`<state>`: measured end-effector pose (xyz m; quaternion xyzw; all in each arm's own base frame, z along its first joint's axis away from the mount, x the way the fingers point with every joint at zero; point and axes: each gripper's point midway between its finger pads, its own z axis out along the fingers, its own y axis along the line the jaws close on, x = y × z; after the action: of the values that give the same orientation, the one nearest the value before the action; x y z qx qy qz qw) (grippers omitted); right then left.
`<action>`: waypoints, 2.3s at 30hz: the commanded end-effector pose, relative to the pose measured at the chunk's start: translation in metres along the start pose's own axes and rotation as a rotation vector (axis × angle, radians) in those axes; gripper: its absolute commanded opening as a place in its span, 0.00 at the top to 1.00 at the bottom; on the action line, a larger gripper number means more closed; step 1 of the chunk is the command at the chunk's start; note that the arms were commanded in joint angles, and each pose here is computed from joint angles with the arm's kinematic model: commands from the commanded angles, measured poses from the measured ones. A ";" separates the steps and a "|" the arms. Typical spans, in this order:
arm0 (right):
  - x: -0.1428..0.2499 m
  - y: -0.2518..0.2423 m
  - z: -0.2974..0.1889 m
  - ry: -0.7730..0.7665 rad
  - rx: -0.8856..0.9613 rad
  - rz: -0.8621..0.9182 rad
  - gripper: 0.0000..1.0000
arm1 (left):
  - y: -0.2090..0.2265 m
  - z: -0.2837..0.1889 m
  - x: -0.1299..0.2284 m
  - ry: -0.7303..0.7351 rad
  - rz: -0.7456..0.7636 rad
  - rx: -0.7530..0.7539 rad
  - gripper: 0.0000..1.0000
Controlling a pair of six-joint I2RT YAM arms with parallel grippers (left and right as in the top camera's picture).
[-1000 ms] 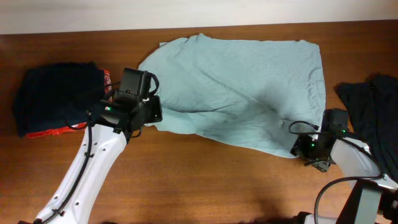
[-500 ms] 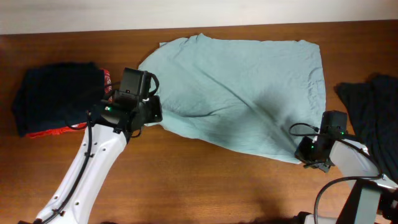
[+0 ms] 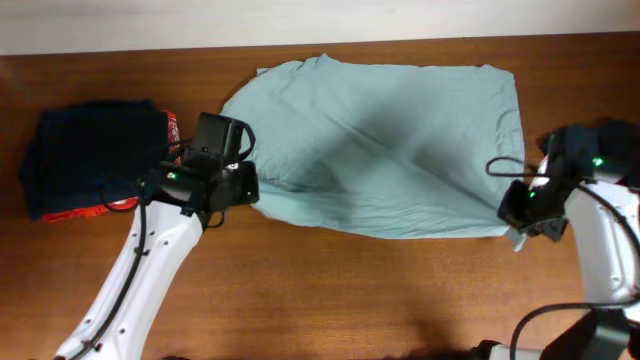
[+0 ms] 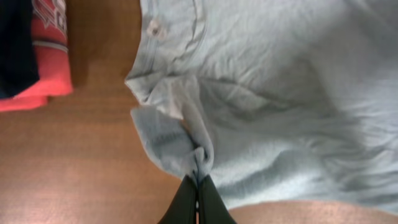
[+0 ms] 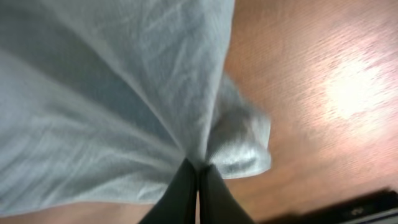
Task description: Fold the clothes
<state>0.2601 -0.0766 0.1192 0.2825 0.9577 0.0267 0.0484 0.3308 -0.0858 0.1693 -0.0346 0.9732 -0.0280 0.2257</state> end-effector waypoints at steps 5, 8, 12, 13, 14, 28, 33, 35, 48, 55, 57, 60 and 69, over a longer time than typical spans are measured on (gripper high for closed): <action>0.005 0.004 -0.047 -0.050 -0.033 -0.016 0.96 | 0.006 -0.050 -0.003 -0.078 -0.006 0.018 1.00; 0.016 0.001 -0.050 -0.021 -0.026 -0.014 0.96 | 0.009 -0.059 0.002 -0.078 -0.010 0.018 1.00; 0.029 -0.002 -0.053 0.016 -0.017 -0.012 0.96 | 0.014 -0.068 0.014 -0.057 -0.008 0.010 1.00; 0.030 -0.002 -0.053 0.020 -0.016 -0.012 0.96 | 0.015 -0.069 0.017 -0.048 -0.007 0.007 1.00; 0.030 -0.003 -0.053 0.018 -0.013 -0.012 0.96 | 0.016 -0.069 0.019 -0.041 -0.006 0.004 1.00; -0.006 0.003 -0.016 -0.083 -0.030 -0.026 0.96 | 0.006 -0.012 -0.035 -0.127 -0.016 -0.051 1.00; -0.020 0.005 0.002 -0.111 -0.035 -0.058 0.96 | -0.002 0.020 -0.051 -0.143 -0.019 -0.050 1.00; -0.027 0.007 0.008 -0.128 -0.038 -0.066 0.96 | -0.007 0.032 -0.061 -0.164 -0.022 -0.042 1.00; -0.072 0.016 0.048 -0.199 -0.054 -0.071 0.96 | -0.020 0.073 -0.095 -0.265 -0.038 -0.025 1.00; -0.096 0.021 0.064 -0.250 -0.066 -0.074 0.96 | -0.025 0.093 -0.102 -0.281 -0.041 -0.019 1.00; -0.102 0.022 0.064 -0.273 -0.071 -0.075 0.90 | -0.026 0.098 -0.104 -0.288 -0.041 -0.016 0.98; -0.110 0.025 0.060 -0.305 -0.079 -0.077 0.21 | -0.028 0.099 -0.111 -0.314 -0.038 -0.013 0.26; -0.098 0.046 0.041 -0.220 -0.194 -0.090 0.01 | -0.022 0.087 -0.109 -0.258 0.074 -0.067 0.01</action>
<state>0.3647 -0.0977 0.0745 0.2397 0.9526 0.0543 0.1790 0.4668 -0.1059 0.1318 -0.0250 0.9342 0.0013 0.3559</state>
